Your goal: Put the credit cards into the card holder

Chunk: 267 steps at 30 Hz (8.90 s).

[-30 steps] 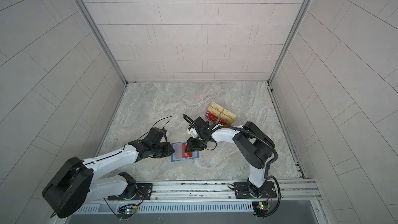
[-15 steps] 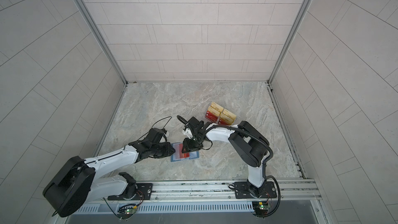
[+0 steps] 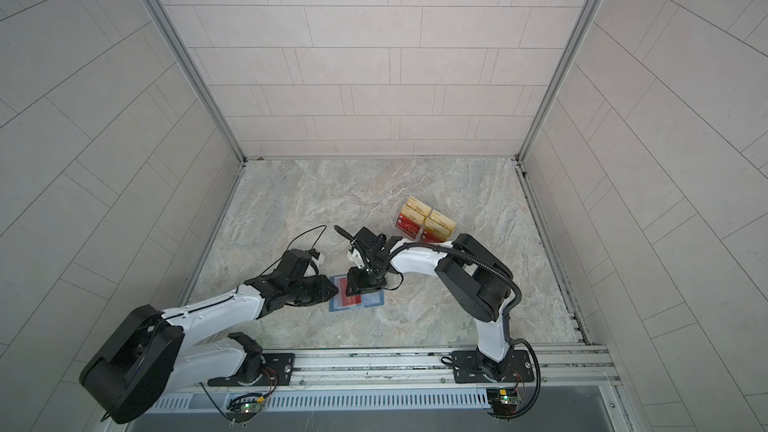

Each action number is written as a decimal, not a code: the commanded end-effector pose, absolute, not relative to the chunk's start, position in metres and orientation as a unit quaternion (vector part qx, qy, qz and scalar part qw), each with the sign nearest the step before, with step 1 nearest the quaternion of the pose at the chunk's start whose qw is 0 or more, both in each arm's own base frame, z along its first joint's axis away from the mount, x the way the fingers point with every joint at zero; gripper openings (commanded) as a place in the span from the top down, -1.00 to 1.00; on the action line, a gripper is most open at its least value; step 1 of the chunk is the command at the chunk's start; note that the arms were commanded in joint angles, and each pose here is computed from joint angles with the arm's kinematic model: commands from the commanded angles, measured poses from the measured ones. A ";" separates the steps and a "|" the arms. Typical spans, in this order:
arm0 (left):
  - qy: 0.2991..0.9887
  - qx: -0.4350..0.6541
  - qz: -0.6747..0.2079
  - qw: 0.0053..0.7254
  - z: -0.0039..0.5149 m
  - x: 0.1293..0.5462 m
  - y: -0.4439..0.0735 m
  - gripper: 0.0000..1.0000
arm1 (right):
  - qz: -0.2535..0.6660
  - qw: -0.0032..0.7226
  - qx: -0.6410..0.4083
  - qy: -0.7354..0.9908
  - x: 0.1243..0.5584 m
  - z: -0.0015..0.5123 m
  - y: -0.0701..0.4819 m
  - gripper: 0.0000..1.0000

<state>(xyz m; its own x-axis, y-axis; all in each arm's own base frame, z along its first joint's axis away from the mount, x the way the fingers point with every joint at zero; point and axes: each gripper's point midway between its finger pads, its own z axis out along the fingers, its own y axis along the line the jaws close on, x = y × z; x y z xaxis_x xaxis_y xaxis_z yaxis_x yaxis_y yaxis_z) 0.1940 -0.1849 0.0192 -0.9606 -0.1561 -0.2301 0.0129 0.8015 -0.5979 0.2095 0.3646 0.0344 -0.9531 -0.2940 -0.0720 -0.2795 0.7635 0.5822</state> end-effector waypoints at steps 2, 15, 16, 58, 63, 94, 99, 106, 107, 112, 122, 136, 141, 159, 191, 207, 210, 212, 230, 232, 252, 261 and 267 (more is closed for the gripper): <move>0.941 -0.049 -0.309 0.130 0.009 0.187 -0.180 0.56 | -0.291 -0.017 0.119 -0.949 0.213 0.039 0.367 0.10; 0.936 -0.045 -0.322 0.135 0.013 0.189 -0.184 0.55 | -0.286 -0.030 0.132 -0.949 0.207 0.053 0.385 0.07; 0.936 -0.045 -0.322 0.136 0.014 0.189 -0.184 0.55 | -0.283 -0.032 0.134 -0.949 0.207 0.056 0.384 0.07; 0.933 -0.051 -0.330 0.135 0.021 0.189 -0.184 0.51 | -0.230 -0.049 0.168 -0.957 0.206 0.054 0.379 -0.15; 0.930 -0.052 -0.339 0.135 0.022 0.190 -0.186 0.51 | -0.244 -0.039 0.170 -0.954 0.200 0.053 0.388 -0.14; 0.909 0.000 -0.401 0.117 0.080 0.213 -0.253 0.19 | -0.218 -0.076 0.171 -0.958 0.229 0.039 0.307 0.63; 0.909 -0.009 -0.402 0.105 0.067 0.217 -0.265 0.20 | -0.211 -0.072 0.156 -0.962 0.228 0.026 0.295 0.62; 0.916 -0.019 -0.391 0.088 0.048 0.218 -0.267 0.29 | -0.201 -0.063 0.141 -0.967 0.225 0.010 0.282 0.63; 0.916 -0.019 -0.390 0.089 0.047 0.219 -0.267 0.29 | -0.199 -0.062 0.139 -0.968 0.224 0.009 0.281 0.63; 0.920 -0.020 -0.384 0.080 0.036 0.218 -0.267 0.25 | -0.200 -0.061 0.132 -0.969 0.222 0.007 0.279 0.63; 0.917 -0.026 -0.392 0.071 0.026 0.216 -0.269 0.25 | -0.198 -0.062 0.124 -0.970 0.218 0.006 0.274 0.63; 0.907 -0.044 -0.413 0.065 0.022 0.206 -0.267 0.30 | -0.199 -0.059 0.124 -0.970 0.219 0.004 0.275 0.63; 0.898 -0.052 -0.433 0.064 0.025 0.204 -0.268 0.32 | -0.199 -0.059 0.122 -0.971 0.219 0.004 0.275 0.63; 0.887 -0.058 -0.453 0.073 0.027 0.204 -0.270 0.57 | -0.221 -0.079 0.121 -0.964 0.227 0.023 0.285 0.51; 0.879 -0.039 -0.469 0.074 0.026 0.209 -0.280 0.62 | -0.220 -0.088 0.114 -0.965 0.225 0.022 0.280 0.44; 0.875 -0.038 -0.478 0.073 0.030 0.209 -0.282 1.00 | -0.227 -0.116 0.103 -0.962 0.234 0.043 0.275 0.44; 0.873 -0.031 -0.481 0.080 0.035 0.208 -0.281 1.00 | -0.227 -0.126 0.096 -0.961 0.237 0.048 0.269 0.44; 0.871 -0.025 -0.484 0.082 0.039 0.207 -0.282 1.00 | -0.229 -0.132 0.090 -0.960 0.240 0.052 0.265 0.44; 0.864 -0.006 -0.497 0.081 0.044 0.200 -0.283 1.00 | -0.242 -0.106 0.105 -0.959 0.230 0.041 0.272 0.52; 0.863 -0.007 -0.498 0.083 0.044 0.201 -0.283 1.00 | -0.249 -0.103 0.111 -0.957 0.227 0.041 0.278 0.53; 0.884 0.001 -0.455 0.109 0.063 0.196 -0.253 0.04 | -0.285 -0.087 0.130 -0.946 0.219 0.045 0.308 0.55; 0.903 -0.029 -0.402 0.145 0.063 0.200 -0.193 0.07 | -0.311 -0.065 0.139 -0.938 0.211 0.043 0.334 0.53; 0.899 -0.050 -0.408 0.151 0.065 0.203 -0.190 0.15 | -0.328 -0.067 0.139 -0.932 0.209 0.045 0.355 0.53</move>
<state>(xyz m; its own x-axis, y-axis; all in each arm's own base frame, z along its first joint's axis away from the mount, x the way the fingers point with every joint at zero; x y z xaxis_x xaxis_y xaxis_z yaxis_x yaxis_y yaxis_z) 0.2086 -0.1945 0.0696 -0.9475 -0.2123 -0.2390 0.0457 0.6501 -0.7584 0.2051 0.3406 0.0366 -0.9510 -0.2341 -0.2018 -0.3083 0.7636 0.5673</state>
